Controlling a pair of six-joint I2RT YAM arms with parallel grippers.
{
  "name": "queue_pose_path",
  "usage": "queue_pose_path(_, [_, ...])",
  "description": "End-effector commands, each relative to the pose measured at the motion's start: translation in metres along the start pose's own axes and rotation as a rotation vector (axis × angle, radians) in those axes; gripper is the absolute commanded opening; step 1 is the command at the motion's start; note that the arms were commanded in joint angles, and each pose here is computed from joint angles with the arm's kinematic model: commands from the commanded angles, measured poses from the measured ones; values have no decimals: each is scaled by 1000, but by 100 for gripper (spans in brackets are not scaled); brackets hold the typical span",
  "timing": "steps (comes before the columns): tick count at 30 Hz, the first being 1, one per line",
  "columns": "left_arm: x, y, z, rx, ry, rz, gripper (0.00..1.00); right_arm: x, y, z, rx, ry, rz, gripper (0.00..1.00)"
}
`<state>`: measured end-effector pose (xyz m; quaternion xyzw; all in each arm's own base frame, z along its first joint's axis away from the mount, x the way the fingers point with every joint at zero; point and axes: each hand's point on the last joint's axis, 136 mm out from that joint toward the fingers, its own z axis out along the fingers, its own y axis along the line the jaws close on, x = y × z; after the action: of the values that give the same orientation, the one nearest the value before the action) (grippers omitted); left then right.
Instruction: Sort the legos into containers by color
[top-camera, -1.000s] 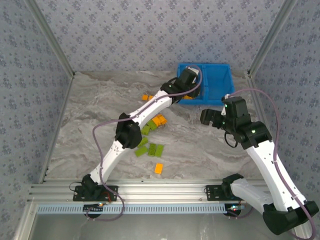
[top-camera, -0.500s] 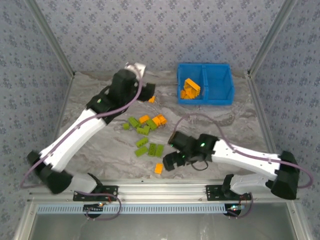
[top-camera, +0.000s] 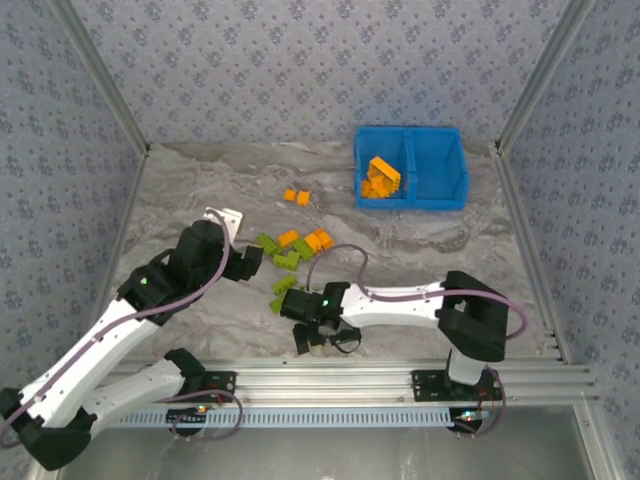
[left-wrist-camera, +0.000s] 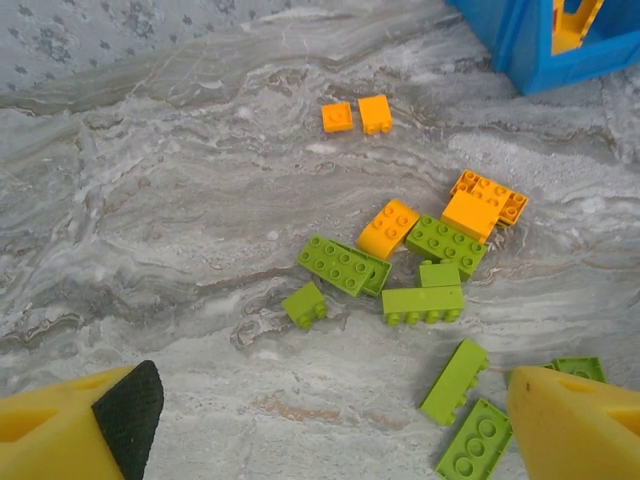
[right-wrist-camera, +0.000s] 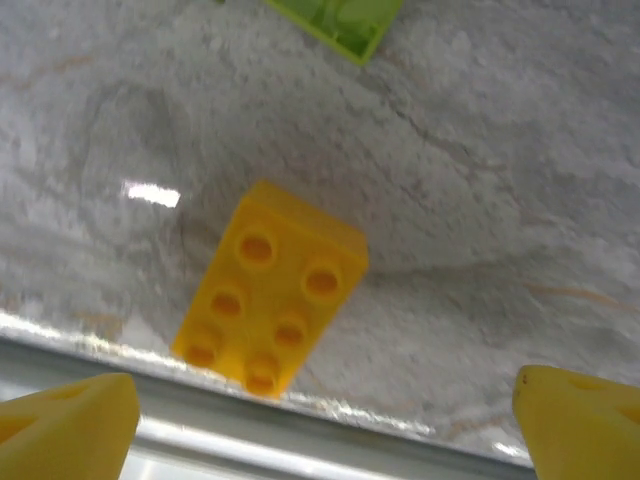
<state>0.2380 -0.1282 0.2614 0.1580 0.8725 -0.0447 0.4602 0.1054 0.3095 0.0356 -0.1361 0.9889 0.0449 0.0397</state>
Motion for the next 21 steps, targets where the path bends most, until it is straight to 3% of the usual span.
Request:
queue_pose_path(1, [4, 1, 1, -5, 5, 11, 93, -8, 14, 14, -7, 6, 65, 92])
queue_pose_path(5, [6, 0, 5, -8, 13, 30, 93, -8, 15, 21, 44, 23, 89, 77])
queue_pose_path(13, [2, -9, 11, 32, -7, 20, 93, -8, -24, 14, 116, -42, 158, 36])
queue_pose_path(17, [-1, -21, 10, 99, -15, 28, 94, -23, -30, -13, 91, -155, 93, 29])
queue_pose_path(21, [-12, -61, -8, 349, -81, 71, 99, -47, -55, -66, 103, -317, 71, 26])
